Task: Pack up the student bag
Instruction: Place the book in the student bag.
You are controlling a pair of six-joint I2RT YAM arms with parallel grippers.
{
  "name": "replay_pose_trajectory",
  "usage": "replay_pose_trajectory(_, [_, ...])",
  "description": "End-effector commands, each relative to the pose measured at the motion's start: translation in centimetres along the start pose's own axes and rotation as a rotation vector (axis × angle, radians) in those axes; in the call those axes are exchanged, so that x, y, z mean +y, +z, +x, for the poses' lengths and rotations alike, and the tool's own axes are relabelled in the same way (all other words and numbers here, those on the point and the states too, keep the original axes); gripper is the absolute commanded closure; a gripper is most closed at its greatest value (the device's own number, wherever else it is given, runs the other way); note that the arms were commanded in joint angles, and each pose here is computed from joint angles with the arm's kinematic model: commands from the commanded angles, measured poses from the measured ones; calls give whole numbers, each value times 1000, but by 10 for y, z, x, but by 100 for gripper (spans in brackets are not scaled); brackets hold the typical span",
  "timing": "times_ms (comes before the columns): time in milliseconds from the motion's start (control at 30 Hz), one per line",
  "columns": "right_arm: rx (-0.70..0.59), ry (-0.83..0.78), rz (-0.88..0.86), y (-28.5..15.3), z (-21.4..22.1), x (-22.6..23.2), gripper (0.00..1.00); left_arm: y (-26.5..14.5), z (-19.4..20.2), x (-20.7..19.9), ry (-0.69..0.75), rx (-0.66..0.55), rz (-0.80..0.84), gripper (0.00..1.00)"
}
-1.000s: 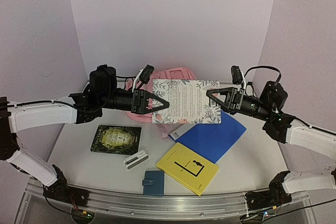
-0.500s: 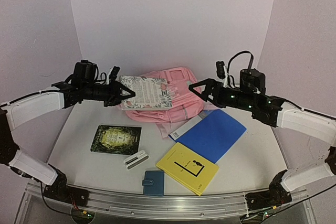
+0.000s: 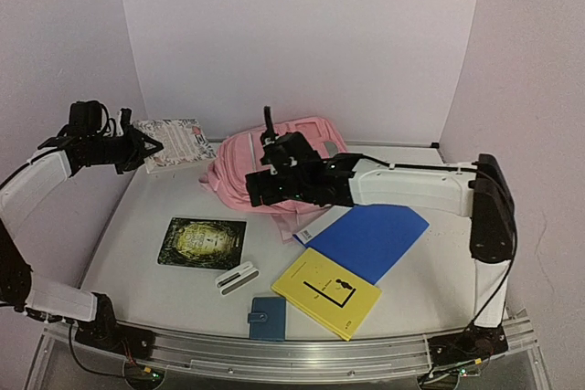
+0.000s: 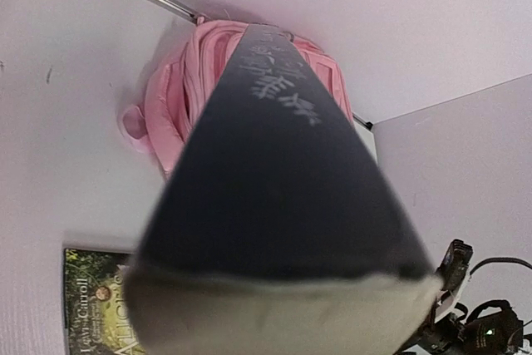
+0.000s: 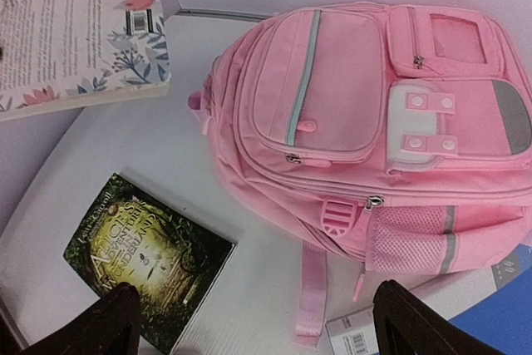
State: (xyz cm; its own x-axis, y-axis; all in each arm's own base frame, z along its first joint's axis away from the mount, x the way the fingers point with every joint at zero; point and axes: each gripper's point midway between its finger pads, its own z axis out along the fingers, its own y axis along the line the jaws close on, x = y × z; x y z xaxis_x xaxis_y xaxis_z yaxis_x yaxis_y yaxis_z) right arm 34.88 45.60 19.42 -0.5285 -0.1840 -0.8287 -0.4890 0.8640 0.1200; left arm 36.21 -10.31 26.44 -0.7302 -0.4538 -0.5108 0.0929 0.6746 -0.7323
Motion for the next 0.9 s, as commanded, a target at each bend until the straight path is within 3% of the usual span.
replay_pose_trajectory(0, [27,-136,155,42,8,-4,7,-36,-33,-10,167,-175,-23,100])
replay_pose_trajectory(267, [10,-274,257,111,19,2,6,-46,-33,-5,183,-208,-66,100])
replay_pose_trajectory(433, [21,-338,294,137,33,-4,17,-43,-30,-3,178,-189,-67,100])
replay_pose_trajectory(733, [112,-349,309,174,72,-39,25,-40,-27,-5,181,-171,-42,100])
replay_pose_trajectory(800, [127,-359,328,179,80,-48,35,-39,-27,-4,180,-169,-44,100])
replay_pose_trajectory(867, [133,-358,366,180,82,-60,59,-39,-27,-3,181,-170,-48,100])
